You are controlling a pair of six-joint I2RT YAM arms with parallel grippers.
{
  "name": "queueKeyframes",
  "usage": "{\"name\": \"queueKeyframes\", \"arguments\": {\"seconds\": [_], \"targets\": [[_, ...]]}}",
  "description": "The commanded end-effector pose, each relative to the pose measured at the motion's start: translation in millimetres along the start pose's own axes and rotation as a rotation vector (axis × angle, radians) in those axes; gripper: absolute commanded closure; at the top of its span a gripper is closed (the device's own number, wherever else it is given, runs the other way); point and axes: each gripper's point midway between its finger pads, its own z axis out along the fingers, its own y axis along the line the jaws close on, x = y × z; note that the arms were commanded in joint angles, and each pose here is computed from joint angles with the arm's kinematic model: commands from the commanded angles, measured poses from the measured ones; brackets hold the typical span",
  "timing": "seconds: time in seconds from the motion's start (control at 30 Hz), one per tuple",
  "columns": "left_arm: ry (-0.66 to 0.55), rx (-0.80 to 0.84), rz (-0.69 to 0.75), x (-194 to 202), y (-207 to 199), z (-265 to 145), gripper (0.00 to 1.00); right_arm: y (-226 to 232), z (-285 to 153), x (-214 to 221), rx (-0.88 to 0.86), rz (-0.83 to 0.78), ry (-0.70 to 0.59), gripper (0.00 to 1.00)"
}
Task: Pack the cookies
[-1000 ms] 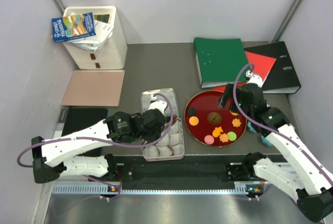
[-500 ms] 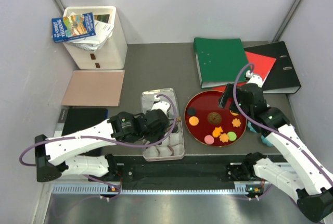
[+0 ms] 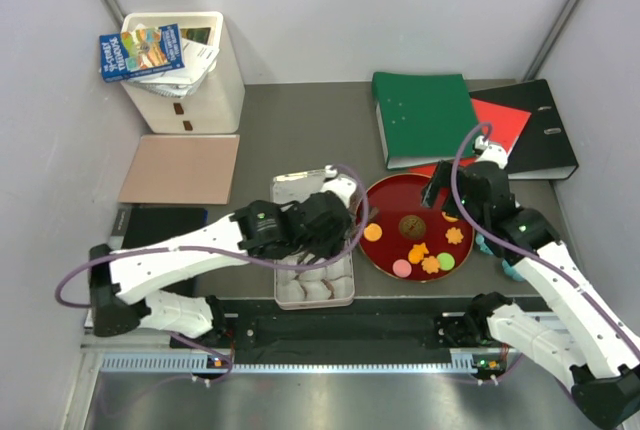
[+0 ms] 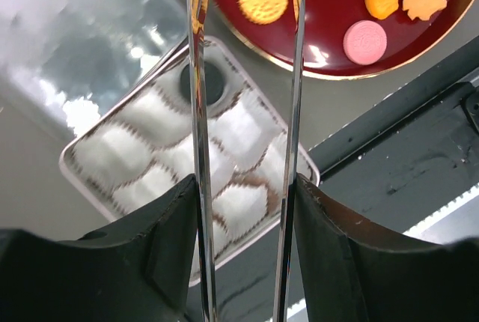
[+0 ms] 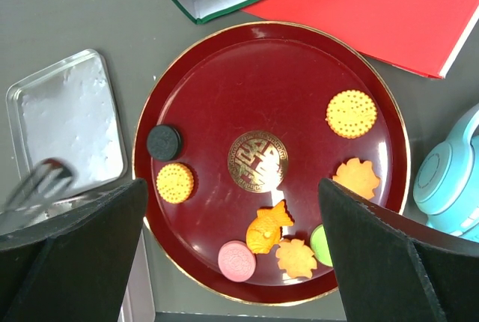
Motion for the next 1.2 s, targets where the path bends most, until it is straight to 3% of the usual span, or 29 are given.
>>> {"name": "queueKeyframes", "arguments": {"seconds": [0.0,0.53,0.93,1.17], "targets": [[0.002,0.086,0.090,-13,-34,29,0.44,-5,-7,-12,0.013,0.010,-0.048,0.05],[0.127,0.067,0.147,11,-47,79,0.44,-19,-16,-6,0.041,-0.001,-0.067,0.05],[0.100,-0.032,0.115,9,-32,85,0.42,-17,-14,-5,0.033,-0.013,-0.060,0.05],[0.156,-0.042,0.114,23,-30,89,0.43,-17,-14,-6,0.034,-0.016,-0.064,0.05]]}}
